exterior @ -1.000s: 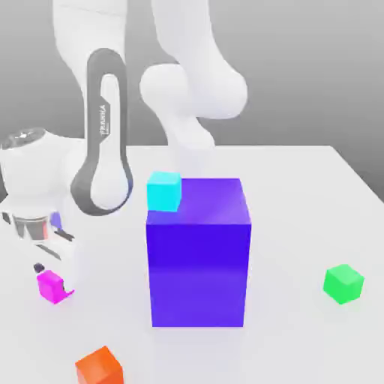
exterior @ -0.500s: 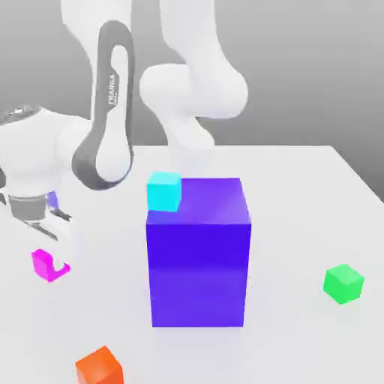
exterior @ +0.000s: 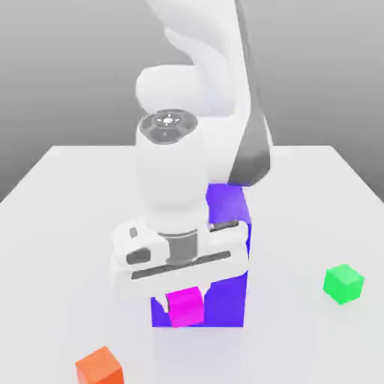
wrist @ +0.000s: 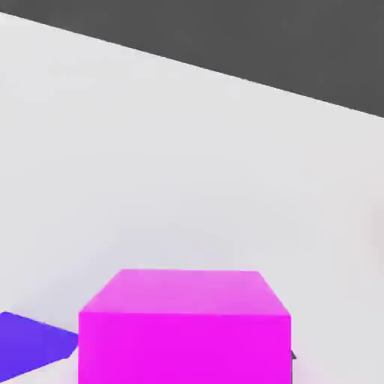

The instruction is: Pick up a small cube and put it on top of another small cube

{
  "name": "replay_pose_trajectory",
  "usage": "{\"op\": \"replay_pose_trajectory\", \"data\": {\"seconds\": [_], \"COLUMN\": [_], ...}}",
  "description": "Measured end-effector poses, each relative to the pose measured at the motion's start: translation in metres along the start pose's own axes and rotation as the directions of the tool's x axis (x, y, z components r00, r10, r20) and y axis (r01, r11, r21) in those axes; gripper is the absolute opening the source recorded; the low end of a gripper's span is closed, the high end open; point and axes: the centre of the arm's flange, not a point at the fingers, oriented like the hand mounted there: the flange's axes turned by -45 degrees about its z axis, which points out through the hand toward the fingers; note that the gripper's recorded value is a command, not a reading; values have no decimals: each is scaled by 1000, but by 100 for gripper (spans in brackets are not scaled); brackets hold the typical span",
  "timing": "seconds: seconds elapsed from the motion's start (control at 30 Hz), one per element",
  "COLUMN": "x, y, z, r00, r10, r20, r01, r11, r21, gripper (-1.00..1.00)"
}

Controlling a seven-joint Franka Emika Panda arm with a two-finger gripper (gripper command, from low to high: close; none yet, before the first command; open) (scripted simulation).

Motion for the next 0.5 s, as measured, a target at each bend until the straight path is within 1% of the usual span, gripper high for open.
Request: {"op": "replay_pose_trajectory", "data": {"seconds": [0.1, 0.2, 0.33, 0.37, 0.4, 0.5], "x": [25, 20, -20, -24, -12, -7], "y": [-105, -220, -316, -325, -292, -274], "z": [-2, -3, 7, 16, 22, 53], "r00": [954, 798, 584, 560, 627, 654], "r10": [-301, -602, -811, -827, -778, -756], "r20": [10, 22, 41, 43, 38, 36], "r01": [301, 603, 812, 828, 779, 756], "r11": [954, 798, 582, 558, 624, 651], "r21": [-5, -23, -52, -55, -60, -63], "gripper": [-100, -100, -100, -100, -100, -100]}}
